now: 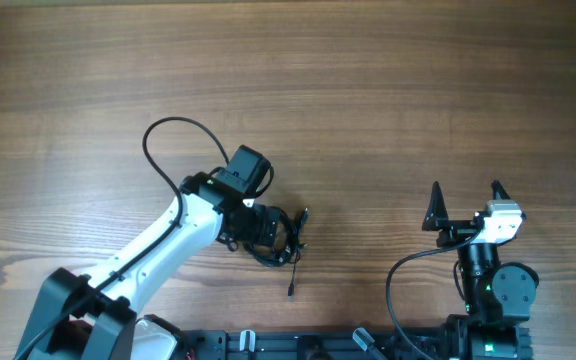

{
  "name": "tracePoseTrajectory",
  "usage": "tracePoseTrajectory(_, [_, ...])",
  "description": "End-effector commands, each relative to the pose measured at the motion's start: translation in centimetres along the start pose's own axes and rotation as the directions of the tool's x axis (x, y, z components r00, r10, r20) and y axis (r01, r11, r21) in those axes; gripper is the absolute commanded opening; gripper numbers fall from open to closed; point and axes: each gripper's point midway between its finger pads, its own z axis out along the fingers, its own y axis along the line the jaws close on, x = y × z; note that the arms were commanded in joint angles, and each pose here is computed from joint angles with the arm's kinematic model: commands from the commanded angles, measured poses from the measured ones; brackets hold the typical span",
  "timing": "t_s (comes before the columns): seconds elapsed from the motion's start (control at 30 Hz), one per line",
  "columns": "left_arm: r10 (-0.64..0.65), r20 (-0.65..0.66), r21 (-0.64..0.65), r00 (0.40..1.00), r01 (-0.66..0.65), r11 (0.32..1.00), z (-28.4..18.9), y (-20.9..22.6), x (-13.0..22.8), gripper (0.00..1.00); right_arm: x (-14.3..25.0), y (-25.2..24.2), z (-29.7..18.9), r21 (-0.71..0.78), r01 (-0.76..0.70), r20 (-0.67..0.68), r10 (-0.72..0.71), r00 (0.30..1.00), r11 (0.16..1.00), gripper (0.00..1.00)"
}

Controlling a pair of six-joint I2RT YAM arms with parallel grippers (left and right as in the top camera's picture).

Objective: Untangle cables
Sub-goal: 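Move the left gripper over the black cable bundle and lower, then close the left gripper on the cable bundle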

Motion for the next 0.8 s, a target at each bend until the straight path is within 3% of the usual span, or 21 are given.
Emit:
tracePoseTrajectory(0.0, [-0.011,-0.010,-0.069,1.000,0.010,0.998,1.1,1.3,1.1,1.00,-0.2,-0.3,-0.1,0.015,-0.012,0.011,0.012,1.000,1.000,1.00])
tracePoseTrajectory(0.27, [-0.010,0.037,-0.074,0.999,0.013,0.997,2.4,1.6,0.8,0.98,-0.2,-0.3,-0.1,0.015,-0.012,0.011,0.011,1.000,1.000,1.00])
tracePoseTrajectory(0.4, [-0.010,0.045,-0.071,0.999,0.013,0.997,2.6,1.6,0.7,0.90,-0.2,-0.3,-0.1,0.015,-0.012,0.011,0.011,1.000,1.000,1.00])
tracePoseTrajectory(0.47, [-0.018,0.051,-0.069,0.999,0.021,0.997,2.8,1.6,0.8,0.79,-0.2,-0.3,-0.1,0.015,-0.012,0.011,0.011,1.000,1.000,1.00])
tracePoseTrajectory(0.77, [-0.018,0.067,-0.062,0.998,0.022,0.998,3.3,1.6,0.8,0.78,-0.2,-0.3,-0.1,0.015,-0.012,0.011,0.011,1.000,1.000,1.00])
